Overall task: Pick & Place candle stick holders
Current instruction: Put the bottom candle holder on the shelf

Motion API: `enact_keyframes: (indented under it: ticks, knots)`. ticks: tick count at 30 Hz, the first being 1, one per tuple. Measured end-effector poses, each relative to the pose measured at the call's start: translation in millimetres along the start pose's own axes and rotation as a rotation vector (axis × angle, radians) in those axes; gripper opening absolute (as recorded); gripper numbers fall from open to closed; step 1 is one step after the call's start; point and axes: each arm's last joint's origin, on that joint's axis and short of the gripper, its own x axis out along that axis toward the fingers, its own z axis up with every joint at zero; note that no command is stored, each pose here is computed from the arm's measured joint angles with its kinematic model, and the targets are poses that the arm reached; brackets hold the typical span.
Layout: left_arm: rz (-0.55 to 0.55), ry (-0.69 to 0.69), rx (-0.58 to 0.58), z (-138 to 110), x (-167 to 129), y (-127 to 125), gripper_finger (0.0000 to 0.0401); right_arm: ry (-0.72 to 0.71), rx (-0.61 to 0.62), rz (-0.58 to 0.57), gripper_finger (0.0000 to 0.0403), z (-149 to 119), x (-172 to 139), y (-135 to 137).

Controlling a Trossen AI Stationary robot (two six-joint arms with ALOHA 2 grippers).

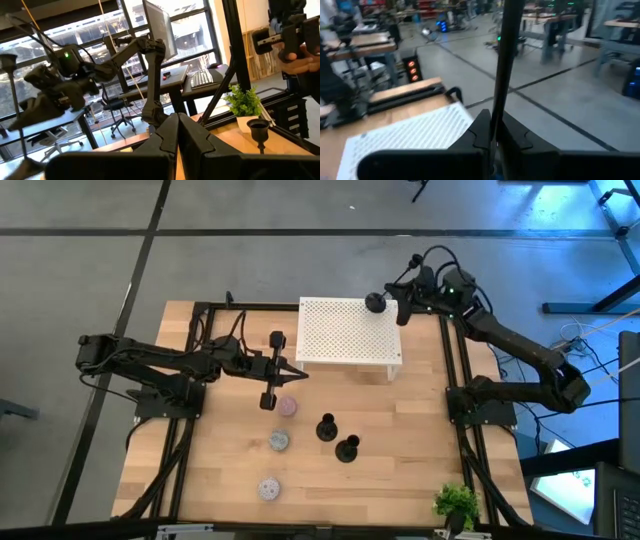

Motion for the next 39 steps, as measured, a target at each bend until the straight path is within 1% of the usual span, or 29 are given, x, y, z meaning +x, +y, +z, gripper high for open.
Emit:
enact_keyframes:
  ticks: [1, 3, 6, 9, 11, 20, 27, 30, 39]
  knots:
    - [0.000, 0.003, -0.001, -0.3, 0.0, 0.0, 0.0004, 0.004, 0.006, -0.009, 0.0014, 3.1, -0.7, -0.1]
    - [-0.002, 0.011, -0.002, -1.1, 0.0, -0.3, 0.0004, 0.058, 0.016, -0.021, 0.0014, 4.9, -2.5, 0.1]
    - [-0.003, 0.025, -0.004, -4.8, 2.0, -0.7, 0.0004, 0.132, 0.015, -0.073, 0.0014, 8.7, -3.9, 1.6]
    - [0.002, 0.033, -0.005, -7.9, 3.5, 0.3, 0.0004, 0.162, 0.011, -0.146, 0.0014, 8.1, -3.7, 3.2]
    - [0.005, 0.042, -0.012, -10.2, 4.3, 1.3, 0.0004, 0.162, 0.009, -0.169, 0.0014, 8.0, -3.6, 2.7]
    - [0.016, 0.015, -0.027, -9.5, 5.6, 2.9, 0.0004, 0.211, 0.040, -0.170, 0.0014, -1.3, 6.5, -0.8]
    - [0.014, 0.014, -0.026, -9.3, 5.7, 2.5, 0.0004, 0.236, 0.048, -0.156, 0.0014, -3.8, 6.2, -0.3]
    - [0.014, 0.014, -0.019, -9.4, 5.7, 2.5, 0.0004, 0.252, 0.028, -0.111, 0.0014, -5.3, 6.0, 0.9]
    - [0.014, 0.014, -0.001, -9.4, 5.7, 2.5, 0.0004, 0.262, -0.036, -0.078, 0.0014, -5.9, 7.4, 6.1]
